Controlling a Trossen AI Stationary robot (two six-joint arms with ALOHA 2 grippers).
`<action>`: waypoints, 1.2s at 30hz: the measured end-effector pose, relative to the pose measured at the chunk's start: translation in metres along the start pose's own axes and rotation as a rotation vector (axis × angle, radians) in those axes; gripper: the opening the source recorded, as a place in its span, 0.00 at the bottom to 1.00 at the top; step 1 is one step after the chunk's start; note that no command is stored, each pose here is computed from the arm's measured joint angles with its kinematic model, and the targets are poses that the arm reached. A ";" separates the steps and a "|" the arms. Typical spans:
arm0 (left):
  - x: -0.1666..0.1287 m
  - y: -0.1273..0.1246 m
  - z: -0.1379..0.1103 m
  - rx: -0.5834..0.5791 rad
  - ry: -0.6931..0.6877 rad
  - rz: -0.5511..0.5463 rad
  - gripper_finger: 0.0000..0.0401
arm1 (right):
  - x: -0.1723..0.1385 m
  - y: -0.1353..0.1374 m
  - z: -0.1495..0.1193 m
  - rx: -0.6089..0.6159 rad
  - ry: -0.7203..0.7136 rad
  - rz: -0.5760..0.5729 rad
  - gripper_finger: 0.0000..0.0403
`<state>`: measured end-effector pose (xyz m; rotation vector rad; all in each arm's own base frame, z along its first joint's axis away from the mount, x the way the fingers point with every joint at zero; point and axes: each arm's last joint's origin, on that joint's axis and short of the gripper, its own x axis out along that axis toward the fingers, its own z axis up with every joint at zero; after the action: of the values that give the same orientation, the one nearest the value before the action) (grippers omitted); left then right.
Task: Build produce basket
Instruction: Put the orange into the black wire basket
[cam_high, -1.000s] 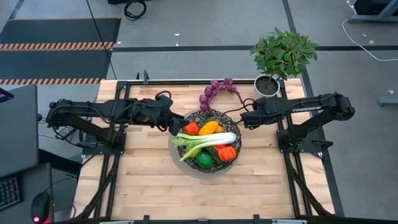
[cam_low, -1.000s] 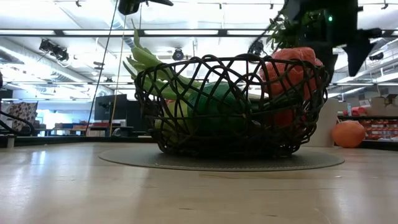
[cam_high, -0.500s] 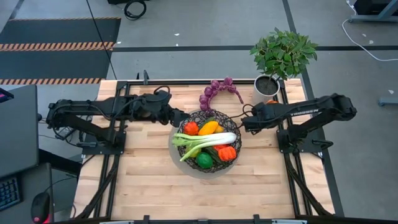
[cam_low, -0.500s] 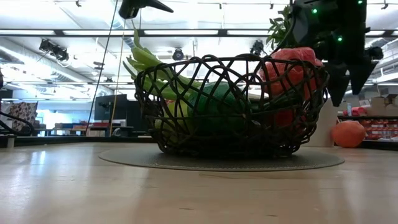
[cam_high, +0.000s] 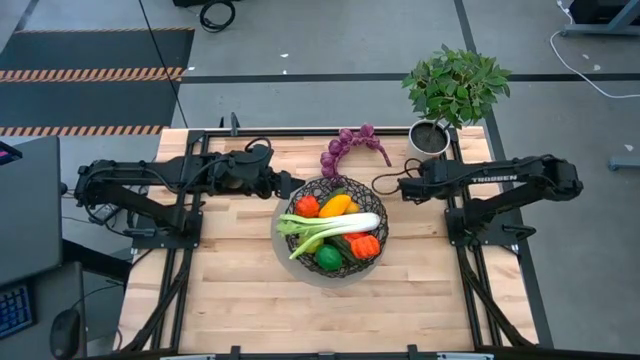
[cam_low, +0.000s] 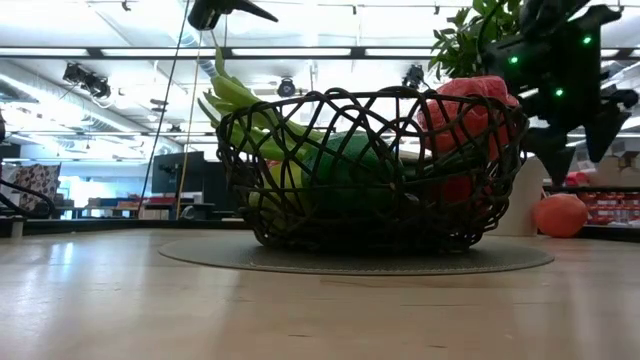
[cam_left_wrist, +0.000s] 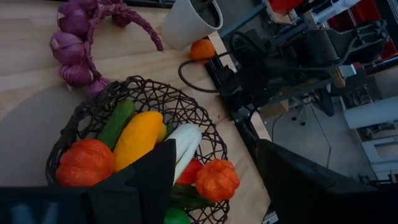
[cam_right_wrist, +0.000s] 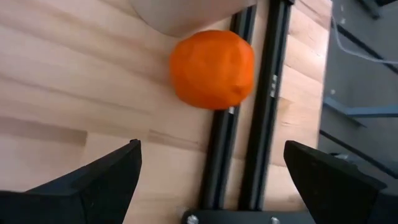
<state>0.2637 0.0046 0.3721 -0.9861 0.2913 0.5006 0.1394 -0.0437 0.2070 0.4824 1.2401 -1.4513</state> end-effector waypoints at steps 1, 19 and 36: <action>0.000 0.000 0.000 -0.001 0.000 0.000 0.58 | 0.001 0.000 0.002 0.016 0.001 0.006 0.98; 0.000 0.001 0.000 0.106 0.004 0.011 0.58 | 0.037 -0.009 0.047 0.177 0.073 -0.009 0.98; 0.075 0.053 0.036 0.172 0.167 0.152 0.58 | 0.058 -0.015 0.064 0.185 0.126 0.004 0.98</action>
<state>0.3000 0.0793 0.3192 -0.8429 0.5531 0.5227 0.1297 -0.1282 0.1887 0.7103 1.2074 -1.5596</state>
